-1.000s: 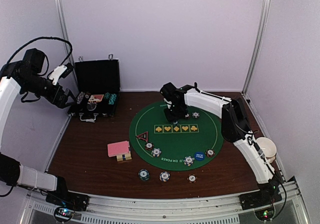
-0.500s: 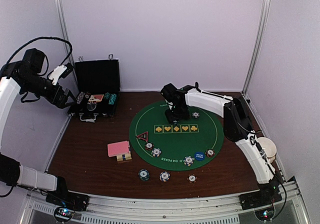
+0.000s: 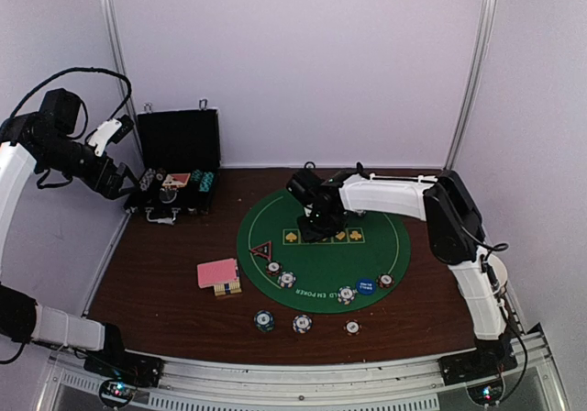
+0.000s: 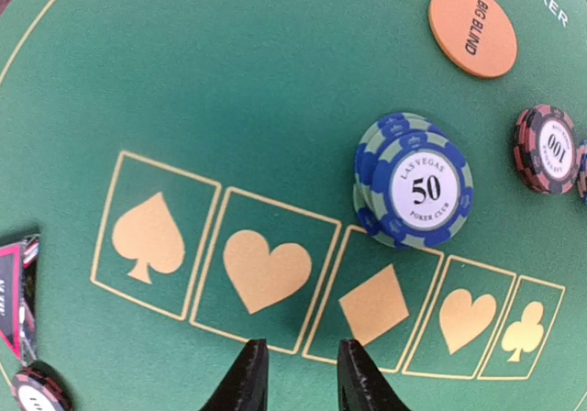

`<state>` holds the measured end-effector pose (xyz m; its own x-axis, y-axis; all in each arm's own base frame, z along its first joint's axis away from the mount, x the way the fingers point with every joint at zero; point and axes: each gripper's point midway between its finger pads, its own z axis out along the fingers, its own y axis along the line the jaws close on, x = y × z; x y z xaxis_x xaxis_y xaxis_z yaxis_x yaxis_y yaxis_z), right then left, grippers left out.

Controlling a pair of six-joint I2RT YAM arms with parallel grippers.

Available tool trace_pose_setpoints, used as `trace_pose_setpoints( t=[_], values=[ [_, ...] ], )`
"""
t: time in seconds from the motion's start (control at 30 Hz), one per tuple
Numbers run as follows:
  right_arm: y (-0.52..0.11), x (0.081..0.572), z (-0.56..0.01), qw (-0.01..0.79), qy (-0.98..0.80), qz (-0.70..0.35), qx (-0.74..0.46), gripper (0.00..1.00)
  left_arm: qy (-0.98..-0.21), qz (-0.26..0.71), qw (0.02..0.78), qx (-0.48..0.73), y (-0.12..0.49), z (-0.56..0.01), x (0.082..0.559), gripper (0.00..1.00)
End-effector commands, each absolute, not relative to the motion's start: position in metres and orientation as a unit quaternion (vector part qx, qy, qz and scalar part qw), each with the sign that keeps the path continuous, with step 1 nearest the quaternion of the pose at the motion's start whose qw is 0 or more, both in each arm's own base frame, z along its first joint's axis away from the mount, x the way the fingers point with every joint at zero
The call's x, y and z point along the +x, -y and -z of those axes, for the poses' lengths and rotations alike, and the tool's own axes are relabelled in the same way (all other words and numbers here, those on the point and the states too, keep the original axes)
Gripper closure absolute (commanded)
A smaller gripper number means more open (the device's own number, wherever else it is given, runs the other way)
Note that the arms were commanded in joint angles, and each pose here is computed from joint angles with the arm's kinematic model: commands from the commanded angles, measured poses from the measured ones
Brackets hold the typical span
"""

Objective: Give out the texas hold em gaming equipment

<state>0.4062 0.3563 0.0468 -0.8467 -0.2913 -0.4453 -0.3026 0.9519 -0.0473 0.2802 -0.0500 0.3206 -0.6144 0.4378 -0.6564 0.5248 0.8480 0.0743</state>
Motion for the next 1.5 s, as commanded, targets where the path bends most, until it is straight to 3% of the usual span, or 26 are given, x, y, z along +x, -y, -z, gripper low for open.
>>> trace_pose_setpoints(
  t=[0.0, 0.13, 0.47, 1.2, 1.47],
  values=[
    [-0.348, 0.424, -0.044, 0.243, -0.964, -0.019, -0.103, 0.82, -0.893, 0.054, 0.354, 0.272, 0.047, -0.323, 0.280, 0.02],
    [-0.338, 0.433, -0.034, 0.236, -0.968, -0.017, -0.085, 0.93, -0.894, 0.051, 0.353, 0.272, 0.046, -0.322, 0.280, 0.02],
    [-0.331, 0.444, -0.010, 0.215, -0.974, -0.016, -0.073, 0.97, -0.895, 0.046, 0.352, 0.271, 0.045, -0.322, 0.282, 0.02],
    [-0.318, 0.513, -0.013, 0.249, -0.967, -0.022, -0.051, 0.98, -0.897, 0.044, 0.346, 0.271, 0.043, -0.318, 0.285, 0.02],
    [-0.335, 0.507, -0.033, 0.250, -0.962, -0.043, -0.099, 0.88, -0.898, 0.047, 0.344, 0.271, 0.044, -0.317, 0.286, 0.02]
  ],
)
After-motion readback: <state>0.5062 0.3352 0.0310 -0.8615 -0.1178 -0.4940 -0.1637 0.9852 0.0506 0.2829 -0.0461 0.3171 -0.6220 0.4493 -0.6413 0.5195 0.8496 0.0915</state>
